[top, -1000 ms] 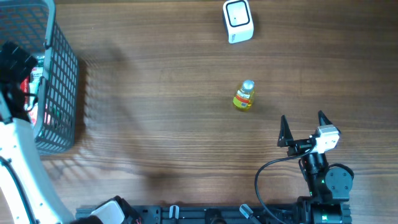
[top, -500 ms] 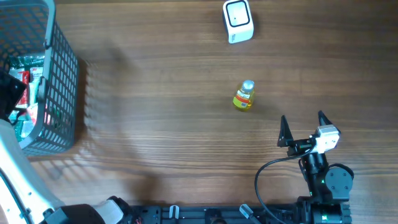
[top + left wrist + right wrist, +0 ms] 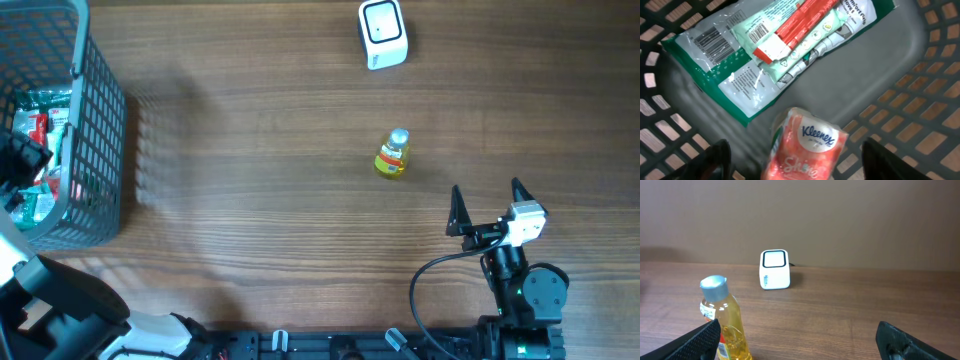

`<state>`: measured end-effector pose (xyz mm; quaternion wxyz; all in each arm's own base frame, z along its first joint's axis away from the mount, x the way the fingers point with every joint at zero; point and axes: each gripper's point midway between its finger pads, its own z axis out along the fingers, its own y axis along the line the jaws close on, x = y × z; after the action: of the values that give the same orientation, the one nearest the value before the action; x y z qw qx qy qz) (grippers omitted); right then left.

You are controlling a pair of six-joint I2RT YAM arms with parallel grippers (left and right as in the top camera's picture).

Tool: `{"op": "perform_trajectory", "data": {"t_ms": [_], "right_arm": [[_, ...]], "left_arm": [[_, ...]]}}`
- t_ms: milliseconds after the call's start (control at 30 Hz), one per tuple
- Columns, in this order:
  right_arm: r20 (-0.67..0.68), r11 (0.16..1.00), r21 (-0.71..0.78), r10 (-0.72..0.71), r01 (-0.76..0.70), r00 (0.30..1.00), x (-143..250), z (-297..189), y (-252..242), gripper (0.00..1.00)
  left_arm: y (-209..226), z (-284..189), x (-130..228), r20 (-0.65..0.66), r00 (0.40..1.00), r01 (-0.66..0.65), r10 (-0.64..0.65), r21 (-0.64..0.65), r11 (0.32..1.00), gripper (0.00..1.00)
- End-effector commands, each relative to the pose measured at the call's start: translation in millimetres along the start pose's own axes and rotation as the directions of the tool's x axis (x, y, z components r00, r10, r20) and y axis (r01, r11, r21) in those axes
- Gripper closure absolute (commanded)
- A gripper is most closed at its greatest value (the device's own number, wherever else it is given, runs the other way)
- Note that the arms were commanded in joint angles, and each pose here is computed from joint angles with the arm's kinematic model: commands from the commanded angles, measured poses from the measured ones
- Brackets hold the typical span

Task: Scan the item barcode
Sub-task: 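Reach the left gripper into the basket and grasp the Kleenex pack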

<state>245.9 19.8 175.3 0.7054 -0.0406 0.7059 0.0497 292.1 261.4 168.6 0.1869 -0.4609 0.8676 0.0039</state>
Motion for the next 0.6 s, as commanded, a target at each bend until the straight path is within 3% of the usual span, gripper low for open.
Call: {"op": "perform_trajectory", "data": {"t_ms": [0,200,400,567], "right_arm": [[0.008,1.000,0.002,-0.012,0.011,1.000,-1.5,-0.3,-0.6,0.00],[0.008,1.000,0.002,-0.012,0.011,1.000,-1.5,-0.3,-0.6,0.00],[0.008,1.000,0.002,-0.012,0.012,1.000,-1.5,-0.3,-0.6,0.00],[0.008,1.000,0.002,-0.011,0.011,1.000,-1.5,-0.3,-0.6,0.00]], "left_arm": [[2.3,-1.7,5.0,-0.028,1.000,-0.010,0.010,-0.003,1.000,0.00],[-5.5,12.9,17.9,-0.085,0.996,-0.030,0.034,0.056,0.998,0.00],[-0.2,59.4,50.3,-0.248,0.969,0.002,0.012,0.054,0.999,0.00],[1.8,76.8,61.2,-0.267,0.964,0.008,0.009,0.062,0.998,0.10]]}}
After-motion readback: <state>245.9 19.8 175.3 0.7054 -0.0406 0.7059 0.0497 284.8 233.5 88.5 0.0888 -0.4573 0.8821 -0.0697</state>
